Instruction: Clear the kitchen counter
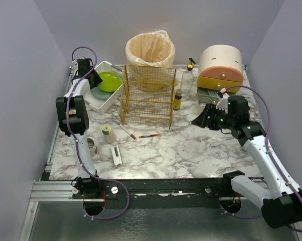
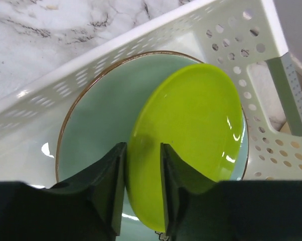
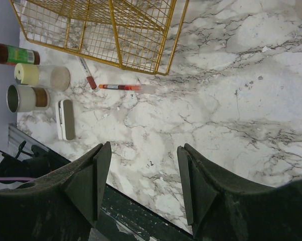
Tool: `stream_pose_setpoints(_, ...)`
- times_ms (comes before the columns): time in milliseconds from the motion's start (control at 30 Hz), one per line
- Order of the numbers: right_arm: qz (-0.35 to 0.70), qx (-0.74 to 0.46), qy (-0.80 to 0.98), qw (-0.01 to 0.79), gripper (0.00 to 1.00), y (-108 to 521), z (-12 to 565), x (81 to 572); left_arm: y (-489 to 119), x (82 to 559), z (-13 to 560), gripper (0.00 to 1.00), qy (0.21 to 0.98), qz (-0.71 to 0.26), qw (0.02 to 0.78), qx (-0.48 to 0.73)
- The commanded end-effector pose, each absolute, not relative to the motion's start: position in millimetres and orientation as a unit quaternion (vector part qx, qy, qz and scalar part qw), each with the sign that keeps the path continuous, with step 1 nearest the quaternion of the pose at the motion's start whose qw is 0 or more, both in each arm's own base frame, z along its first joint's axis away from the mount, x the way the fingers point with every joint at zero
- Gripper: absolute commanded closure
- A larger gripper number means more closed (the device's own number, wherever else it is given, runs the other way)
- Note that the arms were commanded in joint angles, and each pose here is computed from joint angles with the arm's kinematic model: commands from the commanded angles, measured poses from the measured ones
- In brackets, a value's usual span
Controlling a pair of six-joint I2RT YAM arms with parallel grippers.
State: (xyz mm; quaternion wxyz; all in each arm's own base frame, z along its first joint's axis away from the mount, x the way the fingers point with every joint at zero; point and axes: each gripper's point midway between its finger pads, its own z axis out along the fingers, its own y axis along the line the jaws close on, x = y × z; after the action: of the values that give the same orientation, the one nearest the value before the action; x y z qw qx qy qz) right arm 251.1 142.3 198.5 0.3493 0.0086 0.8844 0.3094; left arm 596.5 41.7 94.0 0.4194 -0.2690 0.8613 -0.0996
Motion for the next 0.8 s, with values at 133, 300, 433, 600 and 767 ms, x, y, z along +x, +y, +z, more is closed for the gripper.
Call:
stream_pose_setpoints(133, 0.304, -0.001, 0.884, 0.354, 0.38, 141.2, 204.3, 253.5, 36.0, 599.7, 78.8, 0.55, 0.866, -0.103, 0.410, -0.265)
stream_pose_setpoints(300, 0.304, -0.003, 0.885, 0.354, 0.37, 141.5, 204.2, 254.0, 37.6, 599.3, 83.6, 0.48, 0.866, -0.098, 0.415, -0.262)
stream_pose_setpoints(433, 0.300, -0.003, 0.885, 0.355, 0.37, 140.2, 204.1, 254.1, 40.5, 597.2, 84.9, 0.39, 0.867, -0.089, 0.414, -0.262)
stream_pose_setpoints(600, 0.286, -0.003, 0.888, 0.361, 0.37, 135.8, 205.1, 255.5, 42.4, 594.8, 95.5, 0.35, 0.866, -0.083, 0.419, -0.260)
stream_pose_setpoints(767, 0.258, -0.004, 0.890, 0.376, 0.37, 126.6, 211.0, 261.0, 36.7, 593.2, 131.6, 0.29, 0.855, -0.104, 0.436, -0.260)
